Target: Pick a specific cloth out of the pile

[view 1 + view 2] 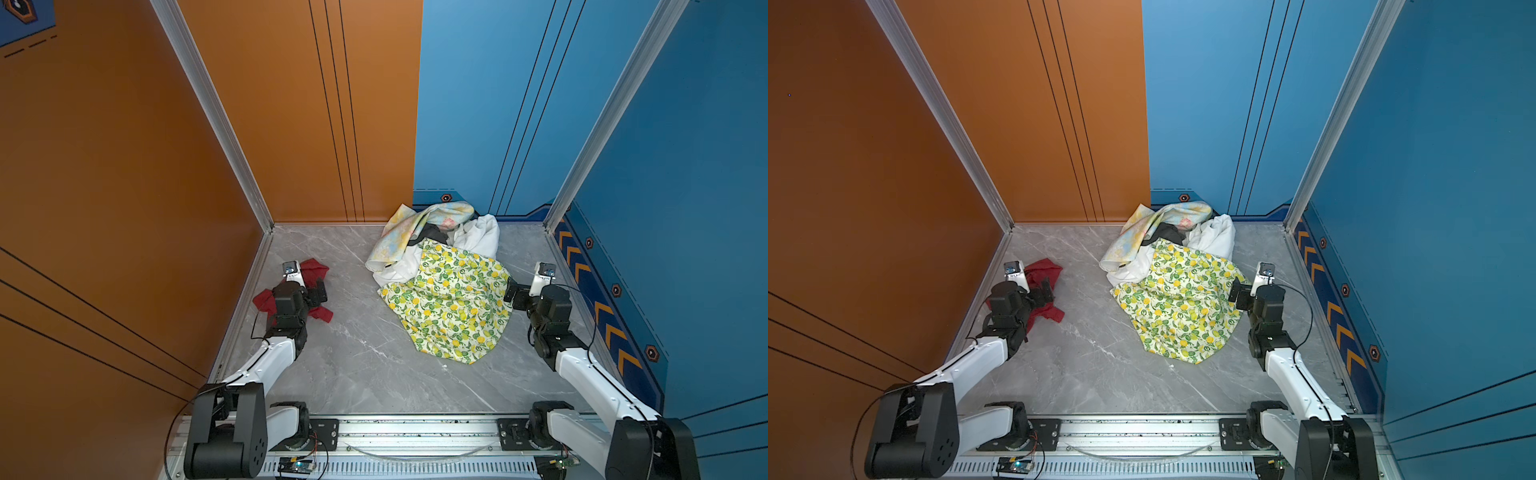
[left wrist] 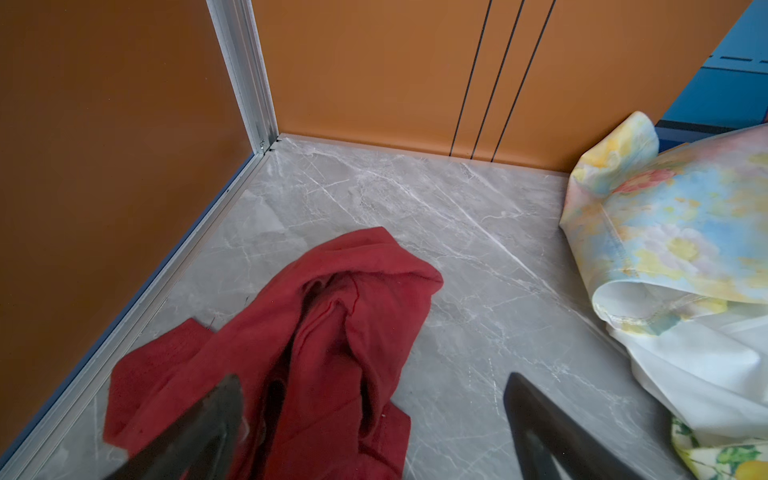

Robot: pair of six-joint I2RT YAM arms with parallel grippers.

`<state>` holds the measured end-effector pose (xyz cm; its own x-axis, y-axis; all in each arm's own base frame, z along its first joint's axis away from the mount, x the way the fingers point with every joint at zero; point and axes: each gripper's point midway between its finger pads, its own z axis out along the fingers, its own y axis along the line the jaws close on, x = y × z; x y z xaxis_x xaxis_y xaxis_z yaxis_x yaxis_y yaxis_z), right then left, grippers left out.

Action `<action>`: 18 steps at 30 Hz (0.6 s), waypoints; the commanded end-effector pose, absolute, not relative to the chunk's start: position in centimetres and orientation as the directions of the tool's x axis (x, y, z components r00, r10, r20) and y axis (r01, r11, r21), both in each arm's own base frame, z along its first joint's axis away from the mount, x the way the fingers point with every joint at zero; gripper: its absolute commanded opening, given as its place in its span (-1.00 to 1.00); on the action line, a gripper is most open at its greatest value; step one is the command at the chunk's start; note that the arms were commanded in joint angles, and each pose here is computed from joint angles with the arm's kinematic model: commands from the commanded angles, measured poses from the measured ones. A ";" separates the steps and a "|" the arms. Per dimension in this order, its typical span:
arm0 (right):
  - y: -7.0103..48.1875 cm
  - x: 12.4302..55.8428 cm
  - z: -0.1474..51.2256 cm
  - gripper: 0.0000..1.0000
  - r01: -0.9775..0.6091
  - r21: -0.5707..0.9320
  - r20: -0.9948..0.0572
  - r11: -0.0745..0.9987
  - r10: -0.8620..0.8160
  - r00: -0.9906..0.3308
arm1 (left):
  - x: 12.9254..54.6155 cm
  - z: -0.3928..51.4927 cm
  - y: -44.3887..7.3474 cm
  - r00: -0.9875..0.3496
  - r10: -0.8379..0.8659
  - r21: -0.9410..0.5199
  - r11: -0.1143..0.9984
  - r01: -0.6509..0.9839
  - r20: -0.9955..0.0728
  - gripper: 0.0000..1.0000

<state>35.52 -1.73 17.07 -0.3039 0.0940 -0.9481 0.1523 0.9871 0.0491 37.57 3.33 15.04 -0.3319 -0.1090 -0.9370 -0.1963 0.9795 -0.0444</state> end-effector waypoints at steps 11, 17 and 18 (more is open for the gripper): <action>-1.9 36.6 15.6 0.99 0.152 0.044 -0.968 0.987 0.080 -0.238 | 37.6 14.1 4.3 -0.278 -0.085 -0.016 0.970 -0.242 -0.957 0.96; -1.7 37.0 14.1 0.99 0.147 0.048 -0.960 0.988 0.086 -0.267 | 37.8 13.5 4.1 -0.288 -0.080 -0.010 0.972 -0.236 -0.954 0.96; -1.7 37.1 13.9 0.99 0.146 0.045 -0.958 0.988 0.084 -0.273 | 37.8 13.3 4.0 -0.291 -0.077 -0.007 0.972 -0.235 -0.954 0.96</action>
<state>36.89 -1.61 13.97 -0.2896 0.0914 -0.9528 0.1463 0.9880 0.0503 37.89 3.88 13.64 -0.2928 -0.0972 -0.9512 -0.2225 0.9744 -0.0311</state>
